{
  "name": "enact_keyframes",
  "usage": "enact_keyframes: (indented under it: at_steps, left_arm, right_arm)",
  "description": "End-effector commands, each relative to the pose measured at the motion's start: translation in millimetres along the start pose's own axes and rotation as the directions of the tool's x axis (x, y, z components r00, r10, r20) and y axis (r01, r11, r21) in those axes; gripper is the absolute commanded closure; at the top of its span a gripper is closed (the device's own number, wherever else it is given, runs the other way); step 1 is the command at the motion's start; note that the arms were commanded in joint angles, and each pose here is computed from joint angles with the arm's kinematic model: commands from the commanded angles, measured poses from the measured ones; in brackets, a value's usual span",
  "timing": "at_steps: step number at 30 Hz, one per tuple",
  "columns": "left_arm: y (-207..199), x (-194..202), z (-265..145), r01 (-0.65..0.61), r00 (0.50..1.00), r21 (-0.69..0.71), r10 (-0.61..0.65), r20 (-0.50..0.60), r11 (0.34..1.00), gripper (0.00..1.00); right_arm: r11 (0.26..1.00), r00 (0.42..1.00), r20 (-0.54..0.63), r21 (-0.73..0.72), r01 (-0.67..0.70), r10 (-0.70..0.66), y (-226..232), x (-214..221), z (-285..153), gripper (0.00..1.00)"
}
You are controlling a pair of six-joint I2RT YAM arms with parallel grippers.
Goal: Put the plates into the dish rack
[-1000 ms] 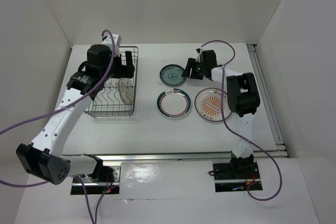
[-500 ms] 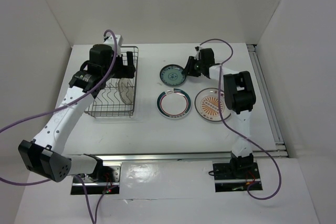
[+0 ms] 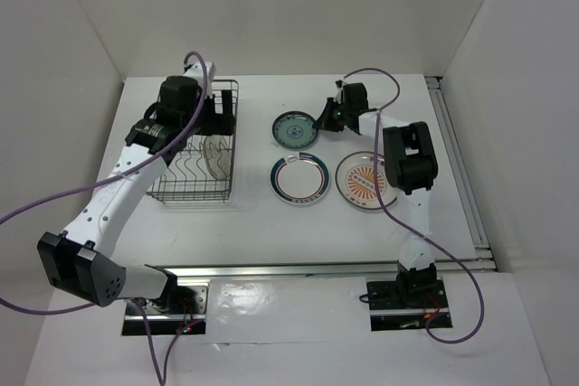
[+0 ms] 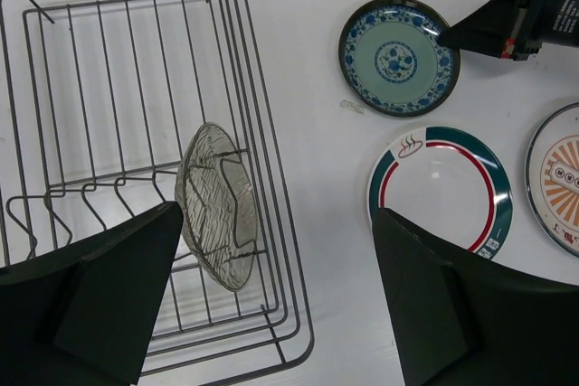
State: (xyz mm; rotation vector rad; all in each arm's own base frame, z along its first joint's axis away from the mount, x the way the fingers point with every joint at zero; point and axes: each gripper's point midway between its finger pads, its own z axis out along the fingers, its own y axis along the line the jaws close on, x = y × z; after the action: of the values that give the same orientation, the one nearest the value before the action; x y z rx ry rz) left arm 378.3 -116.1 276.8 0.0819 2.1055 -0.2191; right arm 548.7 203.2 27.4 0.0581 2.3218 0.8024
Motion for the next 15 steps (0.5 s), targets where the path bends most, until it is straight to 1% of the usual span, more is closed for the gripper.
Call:
enact_keyframes:
  at_steps: [1,2,4,5,7,8,10,12,13,15]
  left_arm:
    - [-10.1,-5.0,10.6,0.012,1.0,0.041,-0.012,0.004,0.999,0.0]
    - [-14.2,-1.7,18.0,0.024,1.0,0.057,-0.023,-0.017,0.998,0.0]
    - [-21.4,5.7,24.6,0.039,0.998,0.092,-0.034,-0.05,0.995,0.0]
    - [-25.1,3.1,28.3,0.05,0.998,0.108,-0.045,-0.041,0.993,0.02]
    - [-34.2,6.1,32.8,0.052,0.998,0.159,-0.044,-0.05,0.986,0.02]
    - [-35.7,6.4,32.4,0.052,0.998,0.168,-0.044,-0.052,0.984,0.02]
    - [-38.2,5.0,34.3,0.06,0.998,0.18,-0.053,-0.041,0.982,0.02]
    - [-40.3,7.2,35.2,0.061,0.998,0.193,-0.053,-0.044,0.979,0.02]
    - [-44.8,4.7,34.7,0.06,0.998,0.218,-0.053,-0.037,0.974,0.0]
    - [-47.4,4.2,32.6,0.058,0.998,0.235,-0.053,-0.03,0.97,0.0]
  right_arm:
    - [0.999,1.0,0.005,0.048,0.022,-0.023,2.4,-0.7,-8.1,1.0]
    - [0.998,0.997,0.068,0.033,0.046,-0.048,16.0,-21.6,-20.2,1.0]
    - [0.998,0.991,0.117,0.018,0.062,-0.063,34.1,-34.7,-32.1,1.0]
    - [0.996,0.984,0.158,0.023,0.081,-0.084,49.4,-47.2,-42.6,1.0]
    - [0.994,0.973,0.201,0.019,0.111,-0.113,68.8,-64.2,-54.7,1.0]
    - [0.992,0.97,0.212,0.006,0.123,-0.121,79.1,-67.2,-59.7,1.0]
    - [0.99,0.952,0.277,-0.021,0.141,-0.13,99.9,-88.1,-81.2,1.0]
    - [0.98,0.941,0.306,-0.081,0.179,-0.147,126.4,-96.5,-98.4,1.0]
    - [0.978,0.941,0.304,-0.094,0.184,-0.148,129.9,-94.6,-102.8,1.0]
    - [0.963,0.928,0.334,-0.15,0.225,-0.165,154.0,-99.2,-118.8,1.0]
